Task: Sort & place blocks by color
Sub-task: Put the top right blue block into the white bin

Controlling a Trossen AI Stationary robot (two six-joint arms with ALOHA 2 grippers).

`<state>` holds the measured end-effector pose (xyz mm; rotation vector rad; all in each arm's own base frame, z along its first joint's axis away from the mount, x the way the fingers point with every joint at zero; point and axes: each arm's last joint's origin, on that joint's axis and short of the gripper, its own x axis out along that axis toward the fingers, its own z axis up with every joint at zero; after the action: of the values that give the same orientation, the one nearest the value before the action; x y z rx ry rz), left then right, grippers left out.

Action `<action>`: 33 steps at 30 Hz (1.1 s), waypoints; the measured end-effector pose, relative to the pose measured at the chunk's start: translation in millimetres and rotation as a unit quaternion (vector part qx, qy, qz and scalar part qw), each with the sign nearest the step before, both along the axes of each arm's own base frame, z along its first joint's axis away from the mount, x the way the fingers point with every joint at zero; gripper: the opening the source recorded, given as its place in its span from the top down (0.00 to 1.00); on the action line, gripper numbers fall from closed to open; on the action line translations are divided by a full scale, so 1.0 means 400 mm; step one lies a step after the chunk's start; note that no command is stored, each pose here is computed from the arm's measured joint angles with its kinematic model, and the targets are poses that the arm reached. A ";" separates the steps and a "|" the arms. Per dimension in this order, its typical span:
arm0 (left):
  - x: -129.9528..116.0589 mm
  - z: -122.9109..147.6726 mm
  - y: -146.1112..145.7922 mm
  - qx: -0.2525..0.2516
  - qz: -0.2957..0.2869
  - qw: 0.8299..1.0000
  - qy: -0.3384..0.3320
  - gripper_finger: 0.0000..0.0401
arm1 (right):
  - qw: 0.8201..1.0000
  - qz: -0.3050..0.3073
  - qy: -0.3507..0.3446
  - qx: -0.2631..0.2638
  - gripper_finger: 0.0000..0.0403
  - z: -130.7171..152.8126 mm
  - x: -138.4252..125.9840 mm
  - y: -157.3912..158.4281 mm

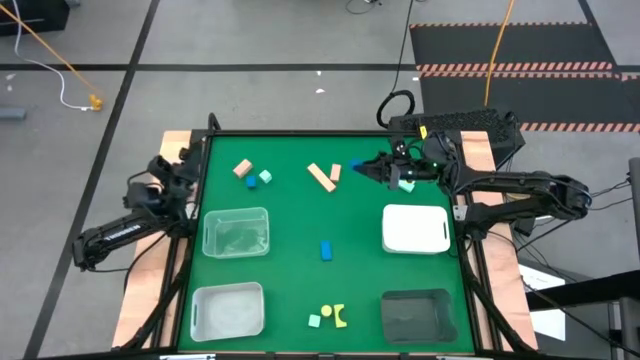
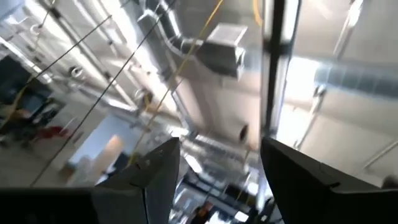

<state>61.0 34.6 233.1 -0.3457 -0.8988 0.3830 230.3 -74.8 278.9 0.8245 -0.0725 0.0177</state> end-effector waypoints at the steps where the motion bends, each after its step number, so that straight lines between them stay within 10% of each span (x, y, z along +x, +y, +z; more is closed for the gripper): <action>1: -0.003 0.003 -0.001 -0.001 -0.006 1.000 -0.012 0.44 | 1.000 0.001 0.000 0.000 0.82 0.000 0.001 0.002; 14: -0.003 0.003 -0.002 -0.132 -0.172 0.969 -0.119 0.44 | 0.986 0.121 0.046 0.102 0.82 -0.014 0.013 0.076; 26: 0.016 -0.010 -0.007 -0.226 -0.341 0.906 -0.114 0.44 | 0.867 0.313 0.286 0.262 0.82 -0.105 -0.013 0.186; 33: 0.037 -0.040 -0.003 -0.282 -0.342 0.894 -0.059 0.44 | 0.895 0.300 0.244 0.224 0.83 -0.039 -0.035 0.189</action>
<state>76.0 33.5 217.2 -1.1946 -0.7114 -0.0488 216.2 1.0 263.1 1.2650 0.6814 0.3872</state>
